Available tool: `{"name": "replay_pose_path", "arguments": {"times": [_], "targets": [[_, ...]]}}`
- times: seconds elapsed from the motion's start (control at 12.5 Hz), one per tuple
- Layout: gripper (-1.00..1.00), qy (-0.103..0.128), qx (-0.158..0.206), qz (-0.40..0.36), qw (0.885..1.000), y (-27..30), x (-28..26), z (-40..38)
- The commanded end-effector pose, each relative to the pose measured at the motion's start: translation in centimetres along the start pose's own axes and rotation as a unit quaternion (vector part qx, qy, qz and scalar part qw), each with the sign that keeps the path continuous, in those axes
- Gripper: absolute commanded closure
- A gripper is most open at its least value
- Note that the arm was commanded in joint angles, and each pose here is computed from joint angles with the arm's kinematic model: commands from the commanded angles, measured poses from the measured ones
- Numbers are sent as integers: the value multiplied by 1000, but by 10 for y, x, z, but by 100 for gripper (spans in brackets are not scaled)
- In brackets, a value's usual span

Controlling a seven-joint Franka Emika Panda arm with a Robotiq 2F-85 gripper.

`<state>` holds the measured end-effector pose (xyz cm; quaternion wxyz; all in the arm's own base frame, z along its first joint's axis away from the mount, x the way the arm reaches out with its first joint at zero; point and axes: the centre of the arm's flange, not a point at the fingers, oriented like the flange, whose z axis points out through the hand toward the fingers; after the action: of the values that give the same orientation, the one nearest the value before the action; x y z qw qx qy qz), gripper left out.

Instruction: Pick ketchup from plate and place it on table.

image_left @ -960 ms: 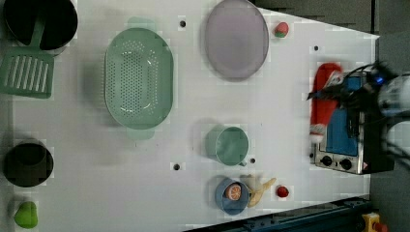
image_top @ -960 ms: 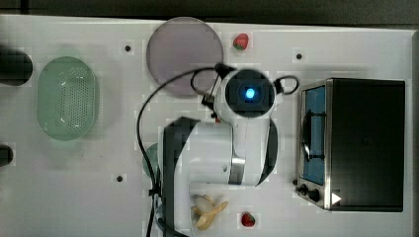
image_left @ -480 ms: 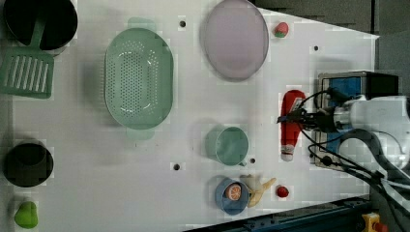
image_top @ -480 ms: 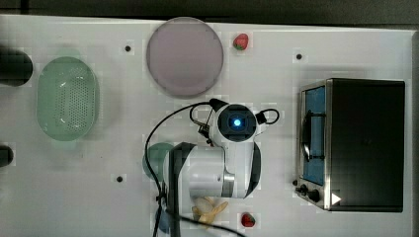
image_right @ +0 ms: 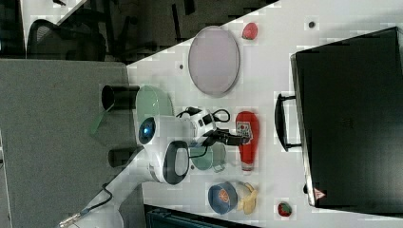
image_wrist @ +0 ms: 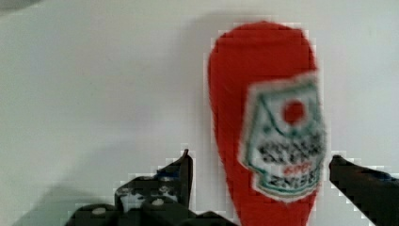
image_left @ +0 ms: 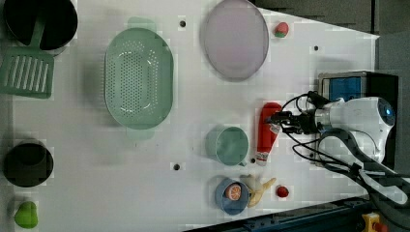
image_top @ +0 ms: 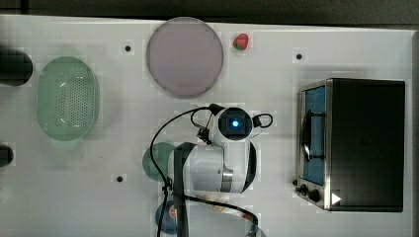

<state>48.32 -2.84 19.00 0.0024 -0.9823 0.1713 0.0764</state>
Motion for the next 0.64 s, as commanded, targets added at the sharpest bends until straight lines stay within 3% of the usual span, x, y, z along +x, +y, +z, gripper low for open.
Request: {"name": "replay_pose_path", "arguments": {"times": [0.08,0.24,0.48,0.64], "targets": [[-100,73,16,3,997,-5,19,-78],[-100,92,21,44,995,-6,19,-140],[-100,118,37,152,981,-7,11,-246],[-100,114,40,216,969,-5,-1,-302]]}}
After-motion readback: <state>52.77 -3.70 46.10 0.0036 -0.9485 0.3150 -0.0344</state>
